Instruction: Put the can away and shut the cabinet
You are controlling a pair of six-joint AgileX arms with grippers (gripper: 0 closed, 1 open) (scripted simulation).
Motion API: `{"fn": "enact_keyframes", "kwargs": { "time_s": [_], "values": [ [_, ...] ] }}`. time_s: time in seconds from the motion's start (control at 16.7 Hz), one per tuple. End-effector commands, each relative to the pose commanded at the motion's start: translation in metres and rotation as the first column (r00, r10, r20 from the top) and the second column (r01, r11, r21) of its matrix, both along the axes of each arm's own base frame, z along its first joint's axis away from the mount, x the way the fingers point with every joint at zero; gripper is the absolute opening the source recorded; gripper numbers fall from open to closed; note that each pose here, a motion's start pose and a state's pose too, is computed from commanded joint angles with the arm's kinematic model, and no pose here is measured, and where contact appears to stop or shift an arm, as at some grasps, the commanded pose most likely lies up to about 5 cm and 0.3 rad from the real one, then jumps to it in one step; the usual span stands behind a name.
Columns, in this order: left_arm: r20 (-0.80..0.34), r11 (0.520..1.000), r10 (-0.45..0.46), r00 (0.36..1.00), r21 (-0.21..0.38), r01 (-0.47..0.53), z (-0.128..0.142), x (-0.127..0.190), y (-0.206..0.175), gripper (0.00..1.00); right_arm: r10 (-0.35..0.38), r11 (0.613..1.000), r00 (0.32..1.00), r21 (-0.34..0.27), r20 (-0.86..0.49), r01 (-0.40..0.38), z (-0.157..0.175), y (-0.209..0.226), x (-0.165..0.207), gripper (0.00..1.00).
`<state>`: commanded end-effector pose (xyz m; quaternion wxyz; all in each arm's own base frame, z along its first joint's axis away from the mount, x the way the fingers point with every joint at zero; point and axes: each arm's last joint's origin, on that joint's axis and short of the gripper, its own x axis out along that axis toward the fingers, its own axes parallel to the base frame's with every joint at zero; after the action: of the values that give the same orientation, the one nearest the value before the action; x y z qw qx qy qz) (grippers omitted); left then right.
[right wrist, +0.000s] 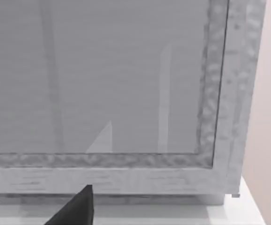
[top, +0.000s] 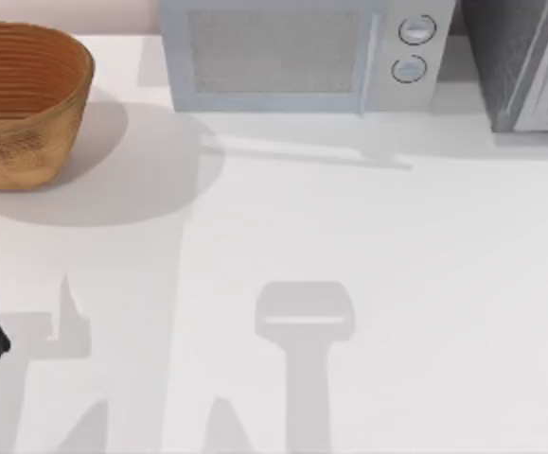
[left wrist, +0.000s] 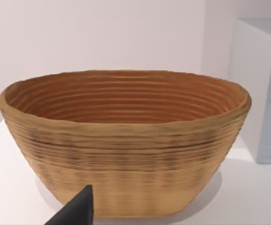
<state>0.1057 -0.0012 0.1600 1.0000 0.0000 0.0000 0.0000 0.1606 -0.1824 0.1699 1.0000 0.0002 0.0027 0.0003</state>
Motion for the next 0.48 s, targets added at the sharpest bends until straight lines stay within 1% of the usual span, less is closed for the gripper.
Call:
{"fn": "enact_keyframes", "kwargs": {
  "time_s": [0.18, 0.48],
  "values": [
    [0.000, 1.000, 0.000, 1.000, 0.000, 0.000, 0.000, 0.000, 0.000, 1.00, 0.003, 1.000, 1.000, -0.001, 0.000, -0.003, -0.009, -0.017, -0.006, 1.00],
    [0.000, 1.000, 0.000, 1.000, 0.000, 0.000, 0.000, 0.000, 0.000, 1.00, 0.005, 1.000, 1.000, 0.002, -0.002, -0.005, -0.011, -0.018, -0.006, 1.00]
  ]
}}
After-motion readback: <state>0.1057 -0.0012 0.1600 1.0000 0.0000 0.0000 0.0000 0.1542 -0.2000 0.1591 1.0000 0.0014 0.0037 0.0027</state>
